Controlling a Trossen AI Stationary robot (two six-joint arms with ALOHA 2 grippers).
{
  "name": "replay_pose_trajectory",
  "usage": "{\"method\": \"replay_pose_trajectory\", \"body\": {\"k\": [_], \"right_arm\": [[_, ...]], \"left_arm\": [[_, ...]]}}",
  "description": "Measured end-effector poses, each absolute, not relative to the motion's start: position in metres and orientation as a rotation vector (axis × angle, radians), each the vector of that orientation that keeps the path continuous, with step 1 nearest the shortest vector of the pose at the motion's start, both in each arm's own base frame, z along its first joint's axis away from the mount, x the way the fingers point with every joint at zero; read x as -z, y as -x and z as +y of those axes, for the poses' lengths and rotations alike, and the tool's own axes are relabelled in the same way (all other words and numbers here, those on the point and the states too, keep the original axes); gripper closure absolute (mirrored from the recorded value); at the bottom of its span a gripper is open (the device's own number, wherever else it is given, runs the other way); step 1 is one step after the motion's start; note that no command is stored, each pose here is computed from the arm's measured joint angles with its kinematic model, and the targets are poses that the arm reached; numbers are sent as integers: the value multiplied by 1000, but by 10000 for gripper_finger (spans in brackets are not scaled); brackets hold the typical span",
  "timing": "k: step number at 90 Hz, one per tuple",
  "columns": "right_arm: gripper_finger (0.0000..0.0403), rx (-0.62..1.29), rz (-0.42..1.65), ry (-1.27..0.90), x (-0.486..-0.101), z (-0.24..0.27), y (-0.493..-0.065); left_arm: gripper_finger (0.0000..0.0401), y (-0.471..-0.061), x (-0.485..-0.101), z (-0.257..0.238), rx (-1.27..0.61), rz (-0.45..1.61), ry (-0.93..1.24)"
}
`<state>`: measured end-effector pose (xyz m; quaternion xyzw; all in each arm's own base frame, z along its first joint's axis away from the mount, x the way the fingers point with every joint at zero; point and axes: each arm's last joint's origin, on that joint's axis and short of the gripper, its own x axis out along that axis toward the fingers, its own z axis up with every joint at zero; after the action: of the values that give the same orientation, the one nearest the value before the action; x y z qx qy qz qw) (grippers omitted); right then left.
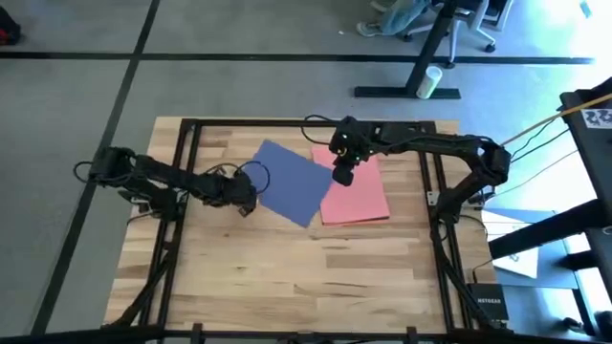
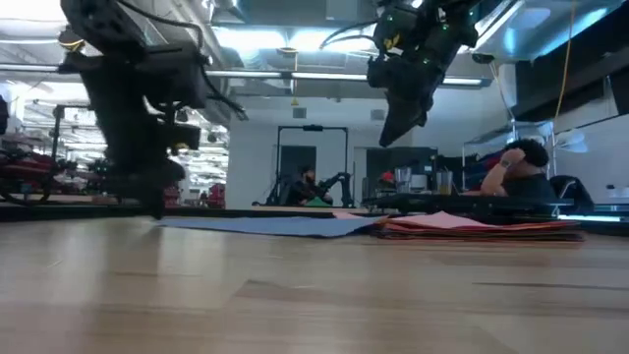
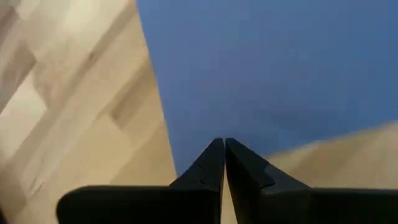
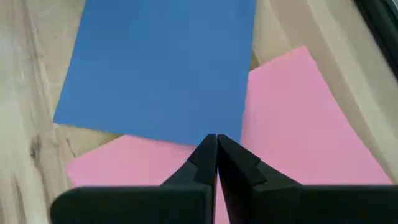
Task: Organize paper
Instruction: Move the violet paper to the top left of the table
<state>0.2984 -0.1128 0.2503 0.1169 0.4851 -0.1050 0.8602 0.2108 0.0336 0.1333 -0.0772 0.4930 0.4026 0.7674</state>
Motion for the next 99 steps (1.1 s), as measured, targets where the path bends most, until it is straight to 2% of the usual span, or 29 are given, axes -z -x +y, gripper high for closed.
{"method": "replay_pose_trajectory", "body": {"k": [19,32,48,68,81,99], "right_arm": [[403,308,1117,-228,-222,-115,-297],[403,323,1119,-266,-194,-114,-301],[403,428,1119,-246,-174,-120,-307],[403,511,1156,-218,-155,-124,-312],[403,448,1169,-272,-146,-123,-315],[403,212,1099,-380,-146,-102,-329]], "left_arm": [[401,-220,-154,44,-835,951,159],[401,-226,-167,30,-661,915,196],[401,-225,-162,4,-498,960,249],[401,-220,-145,-15,-481,1016,277],[401,-221,-136,-14,-518,1022,274],[401,-222,-136,-13,-544,1004,271]]}}
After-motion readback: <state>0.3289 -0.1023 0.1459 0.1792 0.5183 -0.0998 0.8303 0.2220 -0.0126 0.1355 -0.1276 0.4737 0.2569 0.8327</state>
